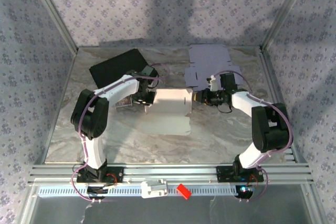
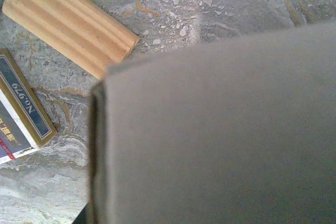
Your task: Fold the paper box
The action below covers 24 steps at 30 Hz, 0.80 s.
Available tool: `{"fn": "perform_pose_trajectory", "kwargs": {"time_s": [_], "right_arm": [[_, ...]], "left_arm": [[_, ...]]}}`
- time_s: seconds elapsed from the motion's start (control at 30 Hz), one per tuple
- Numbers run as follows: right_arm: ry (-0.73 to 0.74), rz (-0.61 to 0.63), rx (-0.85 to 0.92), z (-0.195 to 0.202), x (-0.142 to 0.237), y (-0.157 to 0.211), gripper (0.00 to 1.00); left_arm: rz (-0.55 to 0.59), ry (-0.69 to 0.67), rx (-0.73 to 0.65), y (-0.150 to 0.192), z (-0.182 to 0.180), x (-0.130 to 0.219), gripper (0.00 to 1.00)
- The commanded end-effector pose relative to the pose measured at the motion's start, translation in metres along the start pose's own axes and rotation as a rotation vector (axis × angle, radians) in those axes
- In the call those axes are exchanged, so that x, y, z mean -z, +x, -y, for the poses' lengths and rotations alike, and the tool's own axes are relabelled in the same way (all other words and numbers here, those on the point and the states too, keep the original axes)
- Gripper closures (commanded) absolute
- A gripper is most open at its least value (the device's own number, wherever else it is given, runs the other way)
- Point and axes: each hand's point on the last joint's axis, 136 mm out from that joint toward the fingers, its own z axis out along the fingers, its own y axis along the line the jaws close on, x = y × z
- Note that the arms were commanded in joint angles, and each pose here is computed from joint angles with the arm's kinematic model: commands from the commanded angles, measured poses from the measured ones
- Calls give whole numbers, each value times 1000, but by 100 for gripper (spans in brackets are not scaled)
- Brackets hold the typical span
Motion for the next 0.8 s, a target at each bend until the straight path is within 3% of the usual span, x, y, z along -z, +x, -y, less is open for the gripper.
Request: {"fn": "perform_pose_trajectory", "kwargs": {"time_s": [0.0, 0.77], "right_arm": [[-47, -21, 48, -2, -12, 5, 70], [-46, -35, 140, -29, -26, 1, 67]], "left_arm": [[-66, -38, -26, 9, -8, -17, 100], [-74, -36, -29, 9, -6, -16, 100]]}}
